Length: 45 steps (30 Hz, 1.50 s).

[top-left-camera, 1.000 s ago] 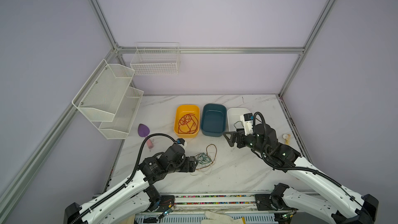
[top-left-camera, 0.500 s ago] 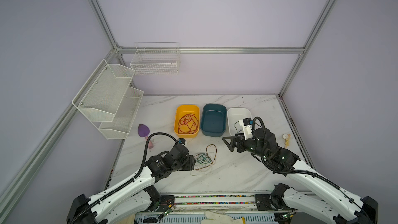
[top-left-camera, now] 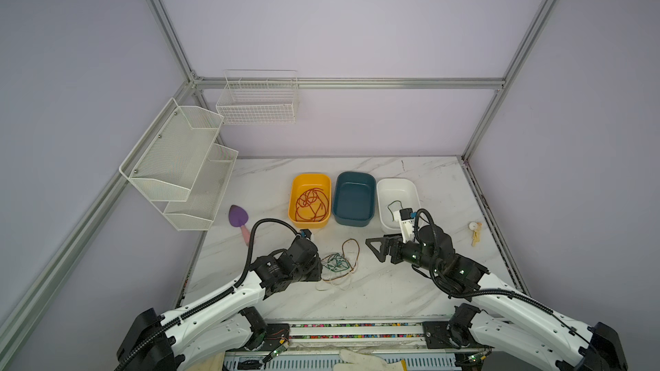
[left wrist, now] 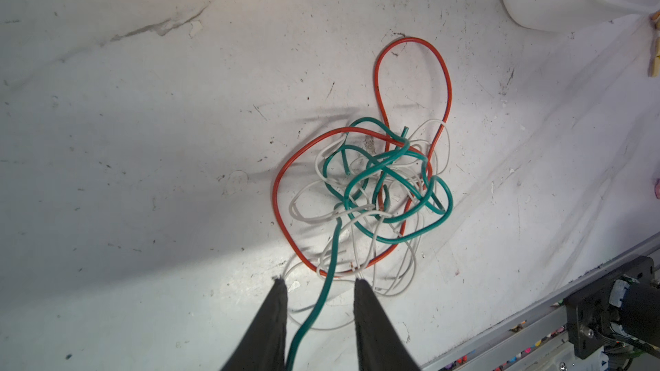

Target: Untangle the cables

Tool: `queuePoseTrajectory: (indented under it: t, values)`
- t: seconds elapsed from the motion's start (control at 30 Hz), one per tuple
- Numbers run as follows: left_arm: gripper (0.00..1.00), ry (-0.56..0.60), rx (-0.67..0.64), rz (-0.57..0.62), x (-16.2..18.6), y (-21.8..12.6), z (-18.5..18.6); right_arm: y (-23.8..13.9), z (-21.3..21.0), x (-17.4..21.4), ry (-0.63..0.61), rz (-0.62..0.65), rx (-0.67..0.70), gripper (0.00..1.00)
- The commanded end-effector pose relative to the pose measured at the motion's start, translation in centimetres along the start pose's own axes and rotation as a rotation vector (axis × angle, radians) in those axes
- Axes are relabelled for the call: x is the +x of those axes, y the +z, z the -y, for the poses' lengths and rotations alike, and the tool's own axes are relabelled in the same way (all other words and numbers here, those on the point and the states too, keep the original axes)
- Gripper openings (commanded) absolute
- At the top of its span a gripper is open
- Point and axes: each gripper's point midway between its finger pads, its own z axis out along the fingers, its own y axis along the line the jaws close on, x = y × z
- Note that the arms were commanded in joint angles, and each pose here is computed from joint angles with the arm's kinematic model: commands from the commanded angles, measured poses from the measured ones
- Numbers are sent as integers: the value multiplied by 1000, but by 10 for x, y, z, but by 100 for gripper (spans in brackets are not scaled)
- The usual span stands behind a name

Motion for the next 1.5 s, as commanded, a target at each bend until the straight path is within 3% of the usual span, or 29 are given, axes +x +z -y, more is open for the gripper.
queuePoseTrajectory:
  t: [0.0, 0.13, 0.43, 0.6, 0.77, 0.83, 1.07, 1.47]
  values:
    - [31, 25, 4, -8, 6, 9, -1, 1, -16, -5, 26, 37, -66, 98]
    - [29, 31, -1, -13, 5, 12, -1, 9, -21, 9, 21, 6, -74, 98]
    - [0, 37, 28, -13, 0, 7, 8, 32, -34, 60, 20, -84, -87, 98]
    - [0, 10, 96, -10, -6, -3, 25, 44, -40, 82, 52, -102, -108, 98]
    - [0, -39, 199, 30, -19, -27, 45, 65, -40, 98, 36, -132, -46, 96]
    - [0, -64, 248, 59, -24, -39, 52, 74, -39, 103, 33, -147, -27, 90]
    - [0, -114, 371, 117, -33, -74, 65, 104, -24, 122, 69, -185, 56, 53]
    - [0, -118, 420, 111, -29, -91, 69, 119, -15, 120, 102, -144, 107, 31]
